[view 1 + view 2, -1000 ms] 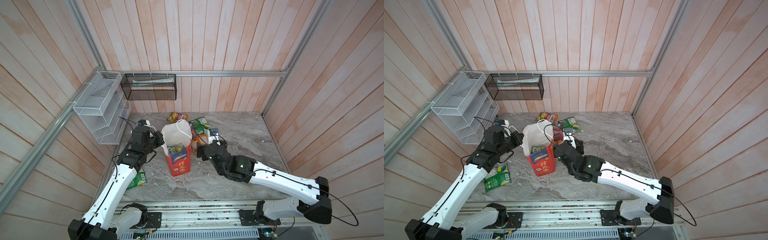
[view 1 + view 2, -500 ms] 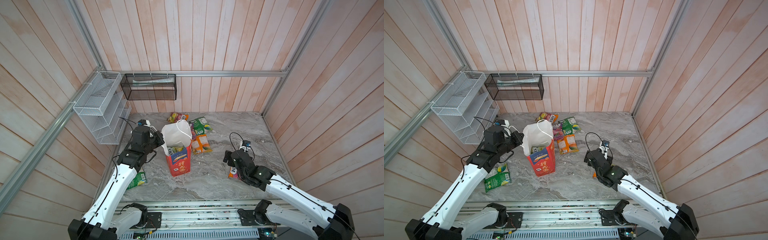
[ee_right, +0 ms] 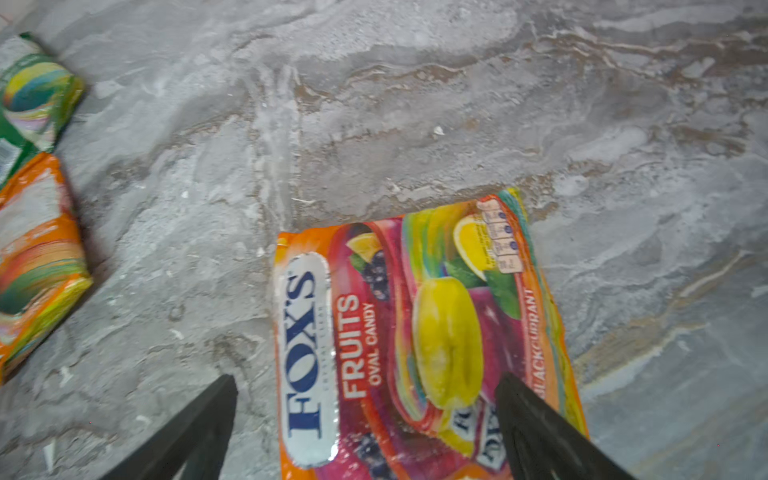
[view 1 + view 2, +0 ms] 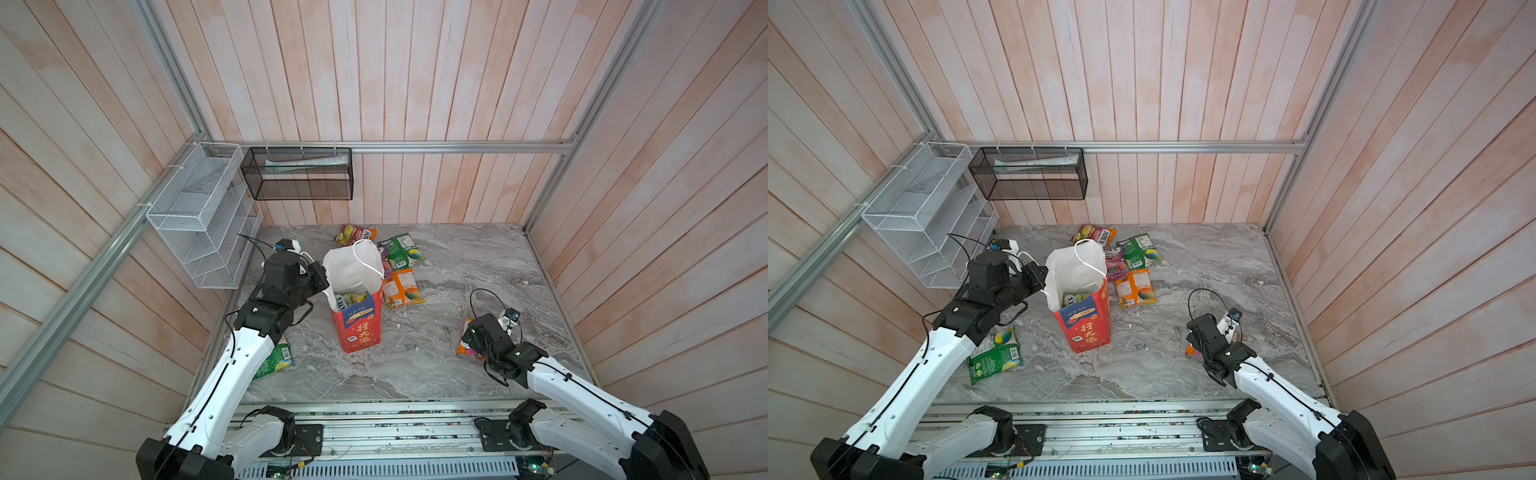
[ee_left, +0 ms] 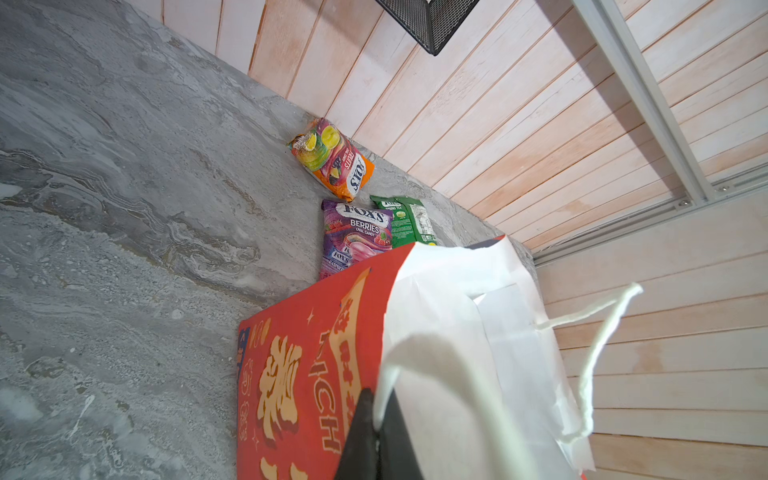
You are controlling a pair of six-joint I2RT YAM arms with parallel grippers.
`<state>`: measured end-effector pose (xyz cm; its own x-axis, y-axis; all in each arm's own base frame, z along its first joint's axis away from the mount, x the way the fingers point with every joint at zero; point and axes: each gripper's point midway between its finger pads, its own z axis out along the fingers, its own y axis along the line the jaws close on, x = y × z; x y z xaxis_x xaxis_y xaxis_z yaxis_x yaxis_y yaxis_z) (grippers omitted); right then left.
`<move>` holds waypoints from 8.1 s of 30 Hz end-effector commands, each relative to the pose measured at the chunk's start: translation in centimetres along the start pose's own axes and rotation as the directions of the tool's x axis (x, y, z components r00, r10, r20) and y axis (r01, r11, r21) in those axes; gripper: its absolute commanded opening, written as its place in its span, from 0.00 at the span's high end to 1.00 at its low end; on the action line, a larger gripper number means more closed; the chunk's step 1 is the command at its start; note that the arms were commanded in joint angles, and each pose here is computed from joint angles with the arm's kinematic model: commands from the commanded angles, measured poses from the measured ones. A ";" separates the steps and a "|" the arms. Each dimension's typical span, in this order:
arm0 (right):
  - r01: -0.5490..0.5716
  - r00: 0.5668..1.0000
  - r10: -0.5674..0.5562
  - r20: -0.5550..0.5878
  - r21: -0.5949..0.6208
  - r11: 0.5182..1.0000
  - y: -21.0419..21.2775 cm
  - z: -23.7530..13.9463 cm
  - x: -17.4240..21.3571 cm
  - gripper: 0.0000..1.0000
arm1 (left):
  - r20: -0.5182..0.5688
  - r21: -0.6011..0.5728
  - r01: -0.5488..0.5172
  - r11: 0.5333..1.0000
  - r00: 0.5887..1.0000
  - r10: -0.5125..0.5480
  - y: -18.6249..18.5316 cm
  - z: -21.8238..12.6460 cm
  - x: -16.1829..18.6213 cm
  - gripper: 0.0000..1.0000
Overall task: Place the snacks into the paper bag
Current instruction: 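Withdraw the right gripper toward the orange-pink Fox's Fruits packet, then lower the right gripper onto the Fox's Fruits packet and grasp, then lift the Fruits packet with the right gripper over the bag opening, then lower the Fruits packet into the bag and open the right gripper, then withdraw the right gripper from the bag toward the remaining packets, then lower the right gripper onto the green chip bag and grasp it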
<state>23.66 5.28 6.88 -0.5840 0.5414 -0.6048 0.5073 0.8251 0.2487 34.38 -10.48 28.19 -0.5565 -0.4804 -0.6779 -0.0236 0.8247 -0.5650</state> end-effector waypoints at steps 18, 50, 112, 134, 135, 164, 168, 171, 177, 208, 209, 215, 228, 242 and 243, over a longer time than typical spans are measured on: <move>0.027 0.996 -0.020 -0.085 0.080 0.996 -1.5 3.2 2.4 0.11 | -0.019 0.011 -0.007 1.000 1.000 0.007 0.0 0.0 0.7 1.00; 0.177 0.971 -0.194 -0.140 -0.126 0.976 3.1 3.1 2.9 1.00 | -0.018 0.021 -0.007 1.000 1.000 0.007 -0.1 -0.1 0.7 1.00; 0.394 0.874 -0.068 0.480 -0.621 0.678 32.6 -28.8 -11.0 1.00 | -0.037 0.033 -0.010 0.999 0.999 0.011 -0.4 0.4 1.2 1.00; 0.654 0.619 -0.246 0.746 -0.316 0.687 40.5 -28.7 -3.1 1.00 | -0.037 0.039 -0.012 0.999 0.999 0.013 -0.6 0.3 1.2 1.00; 0.650 0.616 -0.235 0.751 -0.317 0.691 40.6 -29.0 -3.5 1.00 | -0.037 0.040 -0.012 0.999 0.999 0.014 -0.6 0.3 1.2 1.00; 0.723 0.560 -0.492 0.667 -0.104 0.683 42.2 -22.4 2.3 1.00 | -0.027 0.036 -0.017 0.999 0.999 0.018 -0.6 0.0 1.1 1.00; 0.742 0.544 -0.524 0.655 -0.085 0.665 42.9 -22.0 3.4 0.90 | -0.031 0.036 -0.019 0.999 0.999 0.020 -0.7 0.0 1.1 1.00; 0.740 0.534 -0.527 0.662 -0.063 0.670 42.9 -22.4 3.4 0.87 | -0.028 0.034 -0.019 0.999 0.999 0.020 -0.6 0.0 1.1 1.00; 0.742 0.549 -0.513 0.660 -0.102 0.663 42.9 -23.4 3.4 0.73 | -0.026 0.030 -0.019 0.999 0.999 0.020 -0.6 0.0 1.0 1.00; 0.462 0.869 -0.246 0.429 -0.524 0.716 31.5 -13.0 -14.9 0.14 | 0.005 0.014 -0.017 1.000 1.000 0.017 -0.4 -0.8 0.6 1.00; 0.442 0.881 -0.241 0.406 -0.531 0.722 31.1 -11.7 -15.2 0.13 | 0.007 0.016 -0.017 1.000 1.000 0.017 -0.4 -0.8 0.5 1.00; 0.363 0.929 -0.245 0.276 -0.568 0.739 29.6 -3.5 -15.7 0.12 | -0.003 0.019 -0.017 1.000 1.000 0.017 -0.4 -0.5 0.7 1.00; 0.182 0.968 -0.251 -0.011 -0.660 0.729 28.3 10.7 -13.1 0.12 | -0.007 0.016 -0.019 1.000 1.000 0.019 -0.4 -0.3 0.8 1.00; 0.091 0.949 -0.266 -0.170 -0.660 0.746 29.6 19.1 -10.3 0.16 | -0.006 0.024 -0.020 1.000 1.000 0.020 -0.6 -0.4 0.8 1.00; 0.085 0.945 -0.271 -0.184 -0.661 0.746 29.7 19.5 -10.1 0.17 | -0.006 0.023 -0.020 1.000 1.000 0.020 -0.6 -0.4 0.8 1.00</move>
<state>56.49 20.99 6.74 -0.7802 0.3155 -0.5401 -0.0982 0.7910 0.6039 33.81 -11.02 28.22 -0.5594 -0.4705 -0.6824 -0.0052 0.8252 -0.5648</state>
